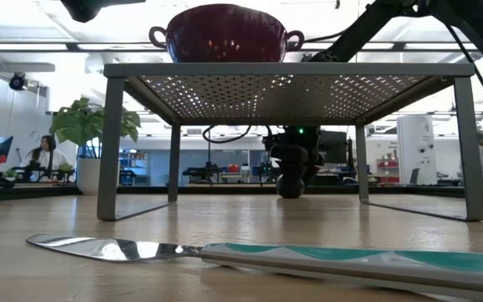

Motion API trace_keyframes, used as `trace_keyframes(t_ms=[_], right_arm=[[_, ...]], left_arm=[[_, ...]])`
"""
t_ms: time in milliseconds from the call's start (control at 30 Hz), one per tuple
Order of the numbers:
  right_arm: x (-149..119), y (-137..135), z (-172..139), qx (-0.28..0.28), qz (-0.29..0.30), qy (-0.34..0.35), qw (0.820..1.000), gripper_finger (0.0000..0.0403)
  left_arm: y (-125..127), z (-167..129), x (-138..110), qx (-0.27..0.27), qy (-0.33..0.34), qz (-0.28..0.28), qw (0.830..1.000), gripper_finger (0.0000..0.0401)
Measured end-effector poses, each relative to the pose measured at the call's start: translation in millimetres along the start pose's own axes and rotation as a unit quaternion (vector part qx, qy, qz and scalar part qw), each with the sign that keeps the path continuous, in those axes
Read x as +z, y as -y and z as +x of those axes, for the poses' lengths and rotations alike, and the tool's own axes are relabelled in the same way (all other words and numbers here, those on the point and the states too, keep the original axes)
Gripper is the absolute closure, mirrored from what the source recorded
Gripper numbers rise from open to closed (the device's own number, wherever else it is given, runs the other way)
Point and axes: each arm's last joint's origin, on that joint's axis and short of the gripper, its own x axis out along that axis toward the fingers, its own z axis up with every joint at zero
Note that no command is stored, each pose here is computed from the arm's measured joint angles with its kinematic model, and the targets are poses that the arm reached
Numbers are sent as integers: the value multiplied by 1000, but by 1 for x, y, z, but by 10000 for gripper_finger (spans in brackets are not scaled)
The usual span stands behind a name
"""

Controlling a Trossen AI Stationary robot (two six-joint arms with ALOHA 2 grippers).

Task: Pick & Place Fruit
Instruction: Put the plum into the purple strainer bowl

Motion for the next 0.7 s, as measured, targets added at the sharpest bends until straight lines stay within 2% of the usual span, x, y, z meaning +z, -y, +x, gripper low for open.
trace_keyframes(t_ms=[300, 700], right_arm=[[0, 0, 0, 0, -13, 2, 1000, 149], [0, 0, -8, -1, -37, 2, 999, 141]], left_arm=[[0, 0, 0, 0, 0, 2, 1000, 59], [0, 0, 0, 2, 0, 3, 1000, 59]])
